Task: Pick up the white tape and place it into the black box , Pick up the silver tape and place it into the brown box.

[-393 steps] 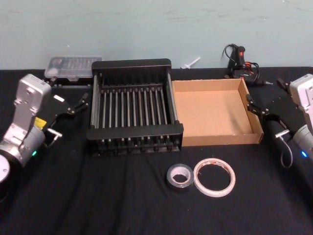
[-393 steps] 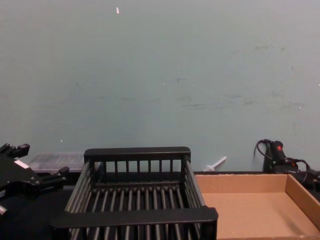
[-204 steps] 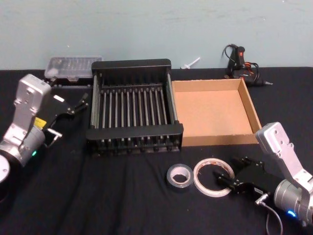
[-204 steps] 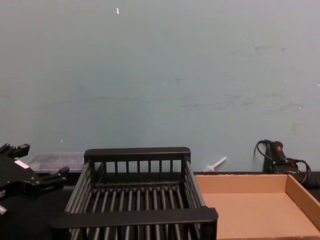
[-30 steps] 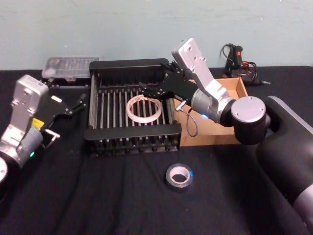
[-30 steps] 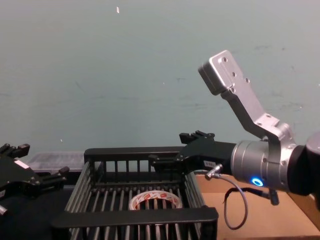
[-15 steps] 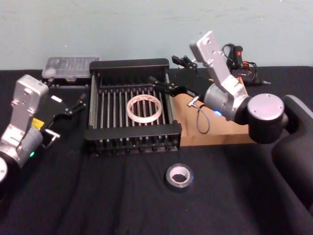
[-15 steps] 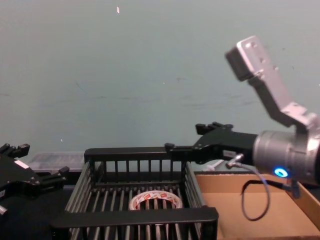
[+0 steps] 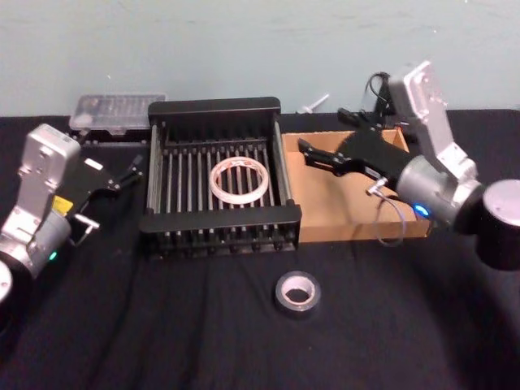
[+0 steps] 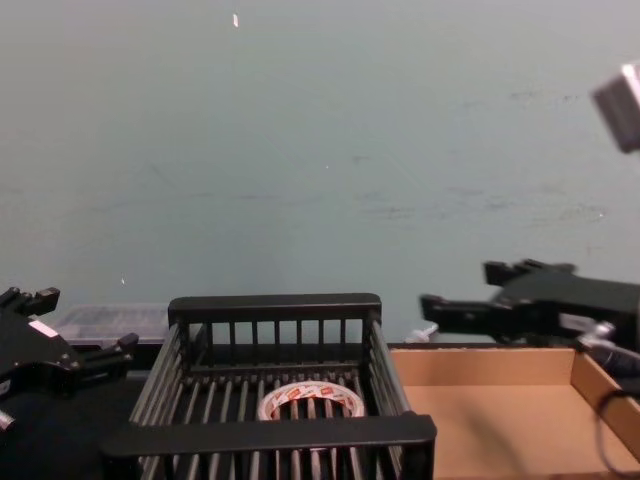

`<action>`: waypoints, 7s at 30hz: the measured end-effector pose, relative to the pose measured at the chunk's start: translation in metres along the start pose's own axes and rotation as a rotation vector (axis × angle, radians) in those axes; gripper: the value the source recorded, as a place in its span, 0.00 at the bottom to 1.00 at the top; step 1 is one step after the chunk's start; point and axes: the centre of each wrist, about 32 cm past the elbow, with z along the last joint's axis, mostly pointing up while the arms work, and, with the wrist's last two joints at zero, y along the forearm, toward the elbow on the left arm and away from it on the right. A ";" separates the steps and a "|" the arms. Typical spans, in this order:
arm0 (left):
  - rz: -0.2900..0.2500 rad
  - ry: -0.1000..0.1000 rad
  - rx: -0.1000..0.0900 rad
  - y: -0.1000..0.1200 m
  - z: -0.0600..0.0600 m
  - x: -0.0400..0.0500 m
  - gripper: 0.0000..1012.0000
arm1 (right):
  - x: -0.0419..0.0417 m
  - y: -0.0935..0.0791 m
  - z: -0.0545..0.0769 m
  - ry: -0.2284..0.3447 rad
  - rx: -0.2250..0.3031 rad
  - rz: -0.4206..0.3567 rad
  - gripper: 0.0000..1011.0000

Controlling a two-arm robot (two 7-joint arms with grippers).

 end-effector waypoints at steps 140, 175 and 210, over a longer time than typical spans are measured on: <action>0.000 0.000 0.000 0.000 0.000 0.0000 0.99 | -0.0613 -0.053 -0.029 0.061 -0.392 0.221 0.16; 0.000 0.000 0.000 0.000 0.000 0.0000 0.99 | -0.0297 -0.082 0.002 0.042 -0.249 0.101 0.16; 0.000 0.000 0.000 0.000 0.000 0.0000 0.99 | 0.0213 -0.018 0.027 0.094 -0.161 -0.167 0.16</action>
